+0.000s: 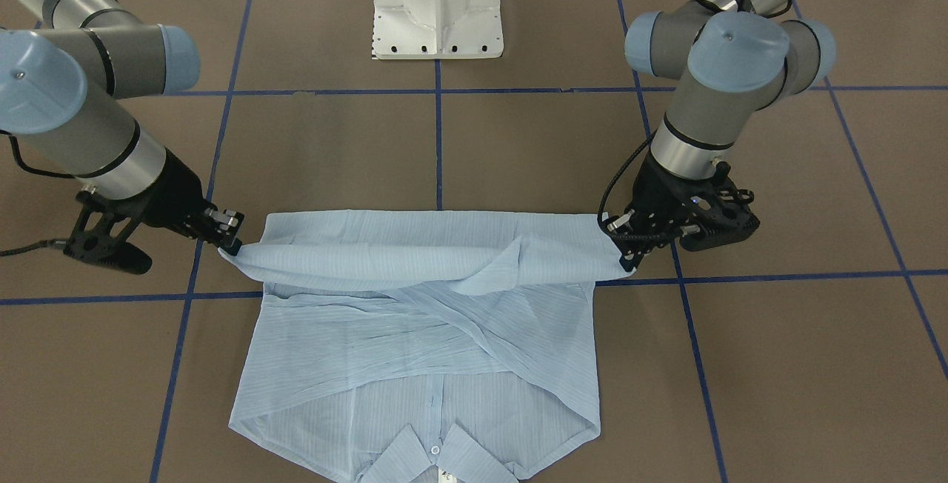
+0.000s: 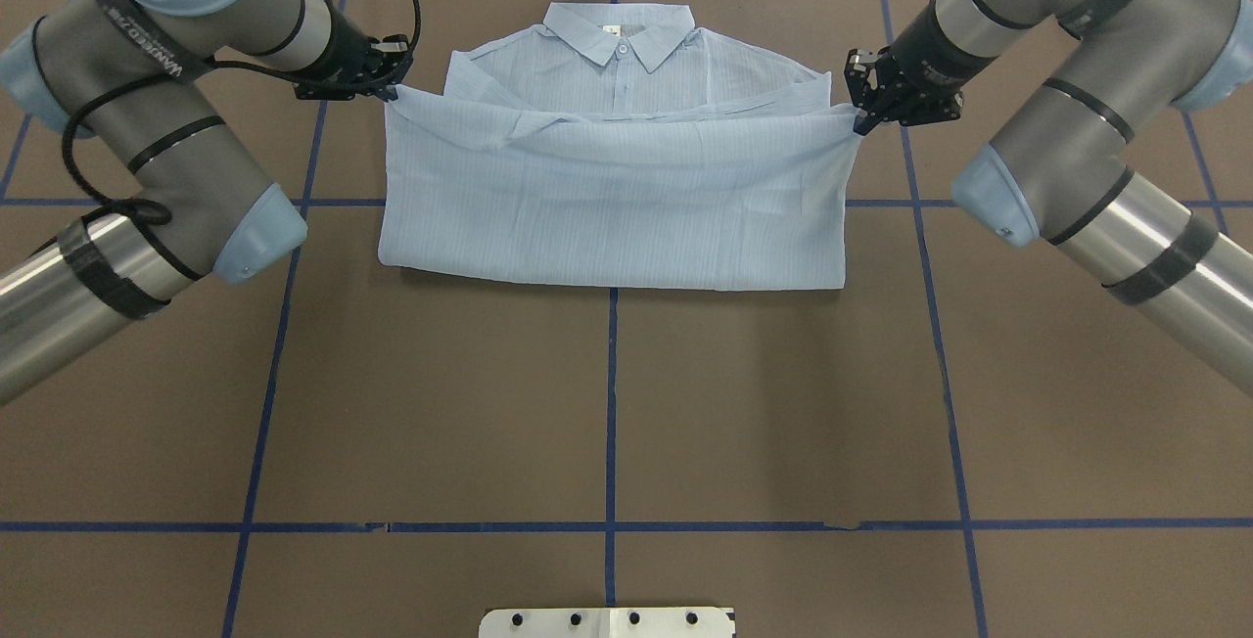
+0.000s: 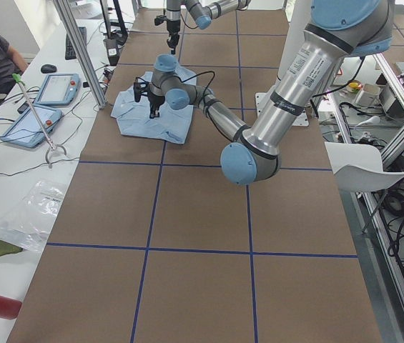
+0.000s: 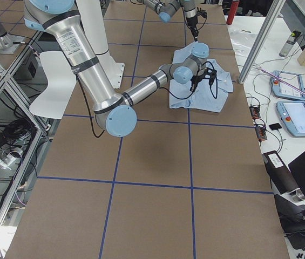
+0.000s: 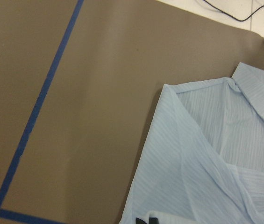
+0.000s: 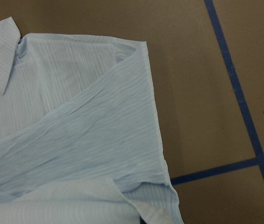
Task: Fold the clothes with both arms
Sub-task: 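Lift the hem with both grippers and fold it toward the collar, then lay the hem down near the collar and open both grippers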
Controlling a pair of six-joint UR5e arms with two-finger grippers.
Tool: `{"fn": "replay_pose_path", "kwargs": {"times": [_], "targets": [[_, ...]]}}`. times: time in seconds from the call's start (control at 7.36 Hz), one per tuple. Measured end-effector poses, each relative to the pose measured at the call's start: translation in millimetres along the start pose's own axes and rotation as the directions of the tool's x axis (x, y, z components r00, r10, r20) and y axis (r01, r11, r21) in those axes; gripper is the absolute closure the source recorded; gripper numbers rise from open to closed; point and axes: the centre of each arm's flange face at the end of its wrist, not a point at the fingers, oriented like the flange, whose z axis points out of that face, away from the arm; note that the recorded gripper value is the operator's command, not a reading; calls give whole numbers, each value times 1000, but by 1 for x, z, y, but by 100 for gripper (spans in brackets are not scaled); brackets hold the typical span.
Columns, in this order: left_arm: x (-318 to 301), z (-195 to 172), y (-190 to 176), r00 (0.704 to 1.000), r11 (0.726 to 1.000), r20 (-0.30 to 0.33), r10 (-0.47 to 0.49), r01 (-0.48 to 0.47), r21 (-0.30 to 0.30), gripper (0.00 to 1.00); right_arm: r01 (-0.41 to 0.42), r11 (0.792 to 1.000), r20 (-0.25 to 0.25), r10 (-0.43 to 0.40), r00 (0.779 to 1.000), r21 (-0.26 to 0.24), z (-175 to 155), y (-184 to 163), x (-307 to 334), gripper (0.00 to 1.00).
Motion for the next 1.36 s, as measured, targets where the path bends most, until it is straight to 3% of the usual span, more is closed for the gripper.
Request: {"fn": "replay_pose_path", "kwargs": {"times": [0.27,0.68,1.36], "targets": [[13,36,-25,1000,1000,-27,6,-5,12,100,-8,1000,-19,8,1000,7,10,-41,-21,100],[1,66,-39,999,1000,-36,10,-9,23,100,7,1000,-10,-7,1000,22,42,-84,-17,100],[8,88,-52,1000,1000,-24,6,-6,25,100,-14,1000,-36,15,999,16,60,-99,-6,100]]}}
